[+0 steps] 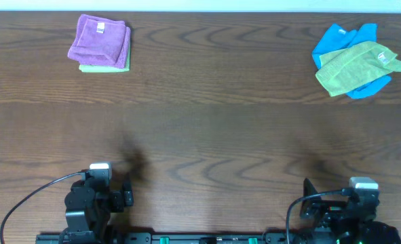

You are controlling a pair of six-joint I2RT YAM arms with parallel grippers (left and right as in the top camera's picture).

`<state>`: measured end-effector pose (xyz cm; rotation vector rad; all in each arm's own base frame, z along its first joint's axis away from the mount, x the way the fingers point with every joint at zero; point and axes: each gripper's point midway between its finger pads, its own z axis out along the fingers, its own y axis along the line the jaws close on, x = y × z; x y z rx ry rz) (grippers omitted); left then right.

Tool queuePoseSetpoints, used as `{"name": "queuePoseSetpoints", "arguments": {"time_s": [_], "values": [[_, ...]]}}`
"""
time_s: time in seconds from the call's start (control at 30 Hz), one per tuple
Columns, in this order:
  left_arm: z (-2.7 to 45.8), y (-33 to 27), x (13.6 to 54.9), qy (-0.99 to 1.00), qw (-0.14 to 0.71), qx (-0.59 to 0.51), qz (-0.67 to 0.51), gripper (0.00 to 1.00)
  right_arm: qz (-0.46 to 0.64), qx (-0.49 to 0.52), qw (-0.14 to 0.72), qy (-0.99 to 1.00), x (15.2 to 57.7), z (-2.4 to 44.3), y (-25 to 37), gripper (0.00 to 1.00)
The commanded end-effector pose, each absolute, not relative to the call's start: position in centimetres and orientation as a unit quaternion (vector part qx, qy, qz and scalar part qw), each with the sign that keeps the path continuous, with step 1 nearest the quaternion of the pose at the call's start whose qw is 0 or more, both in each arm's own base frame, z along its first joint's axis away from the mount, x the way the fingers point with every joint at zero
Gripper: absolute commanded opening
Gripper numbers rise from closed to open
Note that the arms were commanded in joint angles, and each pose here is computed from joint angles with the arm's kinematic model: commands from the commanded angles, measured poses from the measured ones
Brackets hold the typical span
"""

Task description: Fold the cloth

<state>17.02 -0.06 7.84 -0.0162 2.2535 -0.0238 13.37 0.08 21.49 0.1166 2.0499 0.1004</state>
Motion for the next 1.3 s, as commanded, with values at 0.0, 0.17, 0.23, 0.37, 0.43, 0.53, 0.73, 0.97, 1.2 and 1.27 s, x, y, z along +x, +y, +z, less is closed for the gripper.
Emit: {"name": "queuePoseSetpoints", "arguments": {"time_s": [0.0,0.17,0.23,0.37,0.43,0.53,0.73,0.97,1.2,1.27], "values": [[6.5,0.0,16.1,0.915,0.403,-0.01,-0.008,0.95,0.032,0.05,0.518,0.853,13.3,21.5,-0.2,0.99],[6.5,0.0,16.1,0.915,0.403,-0.01,-0.008,0.95,0.032,0.05,0.518,0.853,13.3,21.5,-0.2,0.99],[6.5,0.0,16.1,0.915,0.403,-0.01,-0.008,0.95,0.032,0.05,0.518,0.853,13.3,21.5,-0.2,0.99],[6.5,0.0,16.1,0.915,0.403,-0.01,-0.008,0.95,0.032,0.05,0.518,0.853,13.4,21.5,-0.2,0.99],[6.5,0.0,16.1,0.915,0.403,-0.01,-0.008,0.95,0.032,0.05,0.518,0.853,13.4,21.5,-0.2,0.99],[6.5,0.0,16.1,0.915,0.403,-0.01,-0.008,0.95,0.032,0.05,0.518,0.853,13.3,21.5,-0.2,0.99],[6.5,0.0,16.1,0.915,0.403,-0.01,-0.008,0.95,0.032,0.05,0.518,0.853,13.3,21.5,-0.2,0.99],[6.5,0.0,16.1,0.915,0.403,-0.01,-0.008,0.95,0.129,0.023,0.564,0.815,14.8,24.9,3.0,0.99],[6.5,0.0,16.1,0.915,0.403,-0.01,-0.008,0.95,0.223,0.007,0.518,0.826,20.1,26.0,7.0,0.99],[6.5,0.0,16.1,0.915,0.403,-0.01,-0.008,0.95,0.238,-0.001,0.493,0.837,22.2,25.6,8.0,0.99]]}}
